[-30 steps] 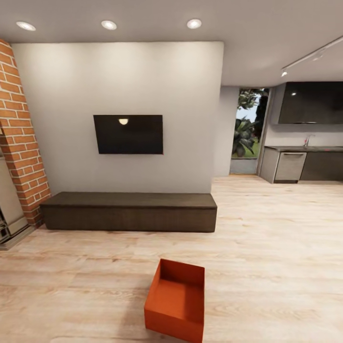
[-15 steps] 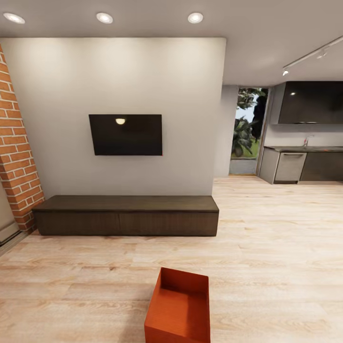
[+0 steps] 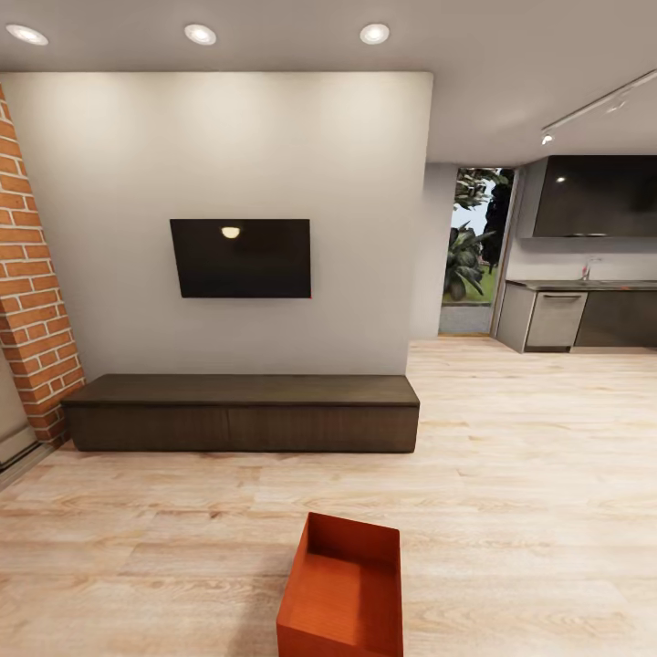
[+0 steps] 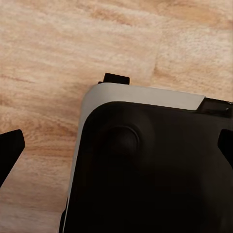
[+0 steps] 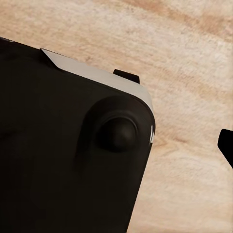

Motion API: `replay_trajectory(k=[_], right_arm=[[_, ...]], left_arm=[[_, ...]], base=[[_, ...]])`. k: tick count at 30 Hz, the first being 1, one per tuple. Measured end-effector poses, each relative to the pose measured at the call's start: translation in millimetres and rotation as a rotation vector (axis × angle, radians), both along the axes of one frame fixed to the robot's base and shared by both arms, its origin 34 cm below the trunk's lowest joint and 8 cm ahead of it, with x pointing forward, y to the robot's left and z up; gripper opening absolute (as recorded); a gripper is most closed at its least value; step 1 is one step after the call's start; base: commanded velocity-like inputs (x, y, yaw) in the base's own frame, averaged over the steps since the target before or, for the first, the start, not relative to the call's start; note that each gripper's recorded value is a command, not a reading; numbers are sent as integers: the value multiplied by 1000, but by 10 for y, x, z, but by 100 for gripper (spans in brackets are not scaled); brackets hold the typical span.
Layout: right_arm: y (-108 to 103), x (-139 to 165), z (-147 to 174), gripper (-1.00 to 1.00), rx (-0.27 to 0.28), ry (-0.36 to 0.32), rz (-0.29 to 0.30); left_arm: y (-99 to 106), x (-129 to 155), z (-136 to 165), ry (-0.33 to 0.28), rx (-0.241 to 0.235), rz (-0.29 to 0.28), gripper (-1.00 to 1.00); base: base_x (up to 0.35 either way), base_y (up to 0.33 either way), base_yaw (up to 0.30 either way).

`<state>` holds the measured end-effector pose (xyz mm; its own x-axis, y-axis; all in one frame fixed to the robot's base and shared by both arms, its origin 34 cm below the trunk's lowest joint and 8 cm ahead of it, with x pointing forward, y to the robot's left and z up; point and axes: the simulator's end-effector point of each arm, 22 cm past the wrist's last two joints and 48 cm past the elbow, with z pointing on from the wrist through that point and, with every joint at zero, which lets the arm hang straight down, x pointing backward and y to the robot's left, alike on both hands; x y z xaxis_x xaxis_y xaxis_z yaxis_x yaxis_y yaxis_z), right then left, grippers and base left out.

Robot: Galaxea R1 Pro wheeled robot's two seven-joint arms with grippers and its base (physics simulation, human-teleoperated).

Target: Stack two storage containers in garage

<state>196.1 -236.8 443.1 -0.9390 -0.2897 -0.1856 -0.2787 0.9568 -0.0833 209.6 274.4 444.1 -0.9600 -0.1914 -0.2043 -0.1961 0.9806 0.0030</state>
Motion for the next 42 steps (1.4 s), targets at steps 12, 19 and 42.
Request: replay_trajectory(k=[12,19,42], right_arm=[[12,2,1,100,3,-1,-10],[73,0,2,100,12,-1,-14],[54,0,3,100,9,-1,-13]], left_arm=[[-2,7,1,-1,1,0,100],[-2,12,2,-2,1,2,100],[-4,7,3,-2,0,0,100]], base=[[0,0,0],[0,0,-152],[206,0,-56]])
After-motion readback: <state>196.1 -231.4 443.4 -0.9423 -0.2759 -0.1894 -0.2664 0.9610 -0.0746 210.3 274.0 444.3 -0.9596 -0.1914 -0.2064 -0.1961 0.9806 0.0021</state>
